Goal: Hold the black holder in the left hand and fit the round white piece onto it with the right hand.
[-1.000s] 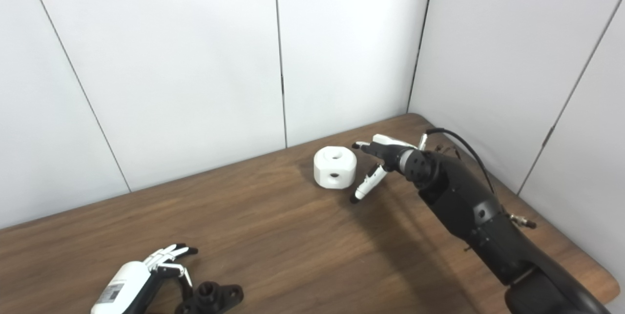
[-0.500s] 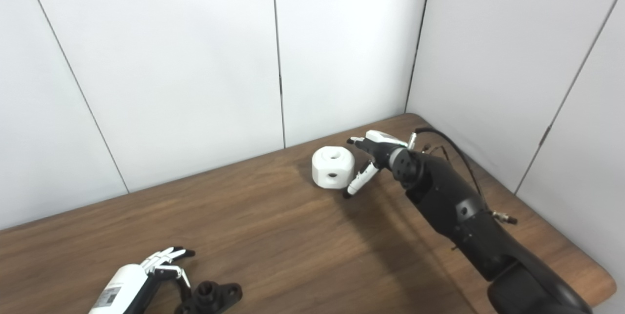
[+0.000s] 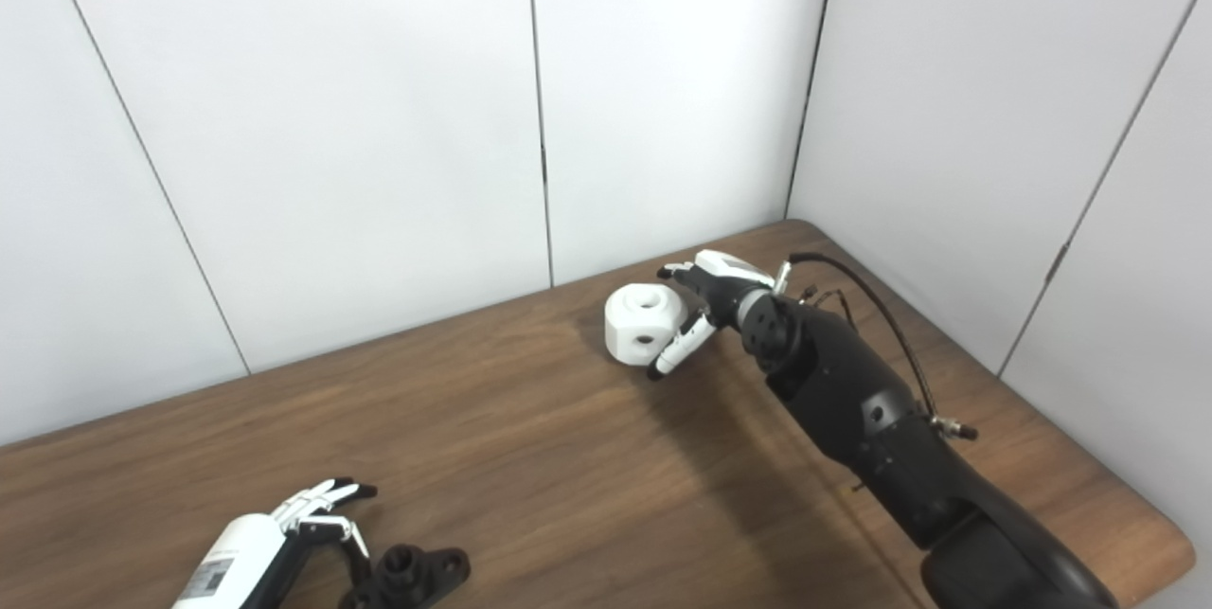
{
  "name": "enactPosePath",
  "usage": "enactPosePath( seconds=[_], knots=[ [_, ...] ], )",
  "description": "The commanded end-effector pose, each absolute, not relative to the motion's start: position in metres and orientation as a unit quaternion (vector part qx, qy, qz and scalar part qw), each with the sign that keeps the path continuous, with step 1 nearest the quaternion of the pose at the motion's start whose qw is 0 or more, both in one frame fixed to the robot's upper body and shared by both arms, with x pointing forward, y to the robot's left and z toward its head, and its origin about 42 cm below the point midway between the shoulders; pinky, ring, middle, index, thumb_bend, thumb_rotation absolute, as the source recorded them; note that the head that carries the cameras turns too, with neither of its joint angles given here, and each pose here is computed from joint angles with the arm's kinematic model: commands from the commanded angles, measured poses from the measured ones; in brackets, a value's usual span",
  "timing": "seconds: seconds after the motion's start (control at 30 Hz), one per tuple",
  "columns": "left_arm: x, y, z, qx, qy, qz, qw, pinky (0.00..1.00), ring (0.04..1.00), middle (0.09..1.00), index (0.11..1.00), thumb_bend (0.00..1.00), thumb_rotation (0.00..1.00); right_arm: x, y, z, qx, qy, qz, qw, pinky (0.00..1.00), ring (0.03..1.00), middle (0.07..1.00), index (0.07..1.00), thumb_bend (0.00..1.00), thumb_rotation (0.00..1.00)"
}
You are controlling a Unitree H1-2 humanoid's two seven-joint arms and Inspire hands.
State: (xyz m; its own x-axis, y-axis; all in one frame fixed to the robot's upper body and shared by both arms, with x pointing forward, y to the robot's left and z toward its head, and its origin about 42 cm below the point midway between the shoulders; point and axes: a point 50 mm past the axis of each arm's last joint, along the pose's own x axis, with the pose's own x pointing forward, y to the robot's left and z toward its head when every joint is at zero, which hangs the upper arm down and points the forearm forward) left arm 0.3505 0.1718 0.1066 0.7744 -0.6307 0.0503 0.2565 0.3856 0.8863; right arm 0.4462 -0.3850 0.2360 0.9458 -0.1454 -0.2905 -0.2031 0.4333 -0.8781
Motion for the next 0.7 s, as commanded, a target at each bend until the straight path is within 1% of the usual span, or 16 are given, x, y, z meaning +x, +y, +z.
enactPosePath(
  seconds=[0.0,0.07,0.13,0.17,0.3,0.33,0.37,0.4,0.43,0.47,0.53,0.67],
  knots=[
    [0.319,0.198,0.049,0.539,-0.058,-0.322,0.776,0.89,0.917,0.861,0.486,0.52,0.05,0.454,-0.359,0.236,-0.524,0.138,0.064,0.838,0.76,0.949,0.996,0.930,0.91,0.27],
    [0.319,0.197,0.049,0.536,-0.057,-0.320,0.779,0.89,0.920,0.861,0.486,0.52,0.05,0.454,-0.356,0.234,-0.526,0.139,0.069,0.836,0.76,0.949,0.995,0.923,0.90,0.28],
    [0.320,0.196,0.048,0.535,-0.056,-0.319,0.780,0.90,0.923,0.863,0.486,0.52,0.05,0.455,-0.353,0.233,-0.526,0.139,0.071,0.836,0.81,0.952,0.989,0.903,0.89,0.27],
    [0.320,0.196,0.048,0.534,-0.055,-0.318,0.782,0.91,0.923,0.863,0.486,0.52,0.05,0.455,-0.352,0.232,-0.525,0.138,0.071,0.837,0.81,0.950,0.984,0.885,0.89,0.26],
    [0.321,0.197,0.048,0.532,-0.054,-0.318,0.783,0.92,0.928,0.865,0.486,0.52,0.05,0.456,-0.348,0.227,-0.531,0.119,0.061,0.836,0.80,0.924,0.941,0.755,0.86,0.23],
    [0.321,0.197,0.048,0.532,-0.054,-0.318,0.783,0.92,0.929,0.866,0.486,0.52,0.05,0.456,-0.347,0.226,-0.535,0.112,0.058,0.835,0.77,0.891,0.906,0.693,0.84,0.21],
    [0.321,0.197,0.048,0.532,-0.055,-0.318,0.783,0.92,0.929,0.867,0.486,0.52,0.05,0.456,-0.346,0.224,-0.542,0.097,0.044,0.834,0.76,0.879,0.894,0.672,0.83,0.20],
    [0.320,0.198,0.049,0.532,-0.056,-0.318,0.783,0.92,0.928,0.867,0.486,0.52,0.05,0.456,-0.344,0.221,-0.546,0.081,0.032,0.833,0.74,0.835,0.840,0.581,0.68,0.17],
    [0.320,0.198,0.049,0.532,-0.057,-0.319,0.782,0.92,0.929,0.868,0.486,0.52,0.05,0.456,-0.343,0.219,-0.549,0.068,0.023,0.833,0.73,0.798,0.789,0.524,0.58,0.15],
    [0.319,0.198,0.049,0.533,-0.058,-0.319,0.782,0.92,0.931,0.869,0.486,0.52,0.05,0.455,-0.342,0.216,-0.550,0.053,0.013,0.833,0.72,0.782,0.765,0.504,0.55,0.14],
    [0.319,0.198,0.047,0.533,-0.059,-0.319,0.782,0.91,0.926,0.865,0.486,0.52,0.05,0.454,-0.339,0.211,-0.553,0.034,0.001,0.832,0.72,0.751,0.721,0.488,0.53,0.13],
    [0.318,0.197,0.047,0.535,-0.059,-0.319,0.780,0.90,0.924,0.864,0.486,0.52,0.05,0.453,-0.334,0.205,-0.557,0.021,-0.005,0.830,0.70,0.743,0.707,0.484,0.52,0.13]
  ],
)
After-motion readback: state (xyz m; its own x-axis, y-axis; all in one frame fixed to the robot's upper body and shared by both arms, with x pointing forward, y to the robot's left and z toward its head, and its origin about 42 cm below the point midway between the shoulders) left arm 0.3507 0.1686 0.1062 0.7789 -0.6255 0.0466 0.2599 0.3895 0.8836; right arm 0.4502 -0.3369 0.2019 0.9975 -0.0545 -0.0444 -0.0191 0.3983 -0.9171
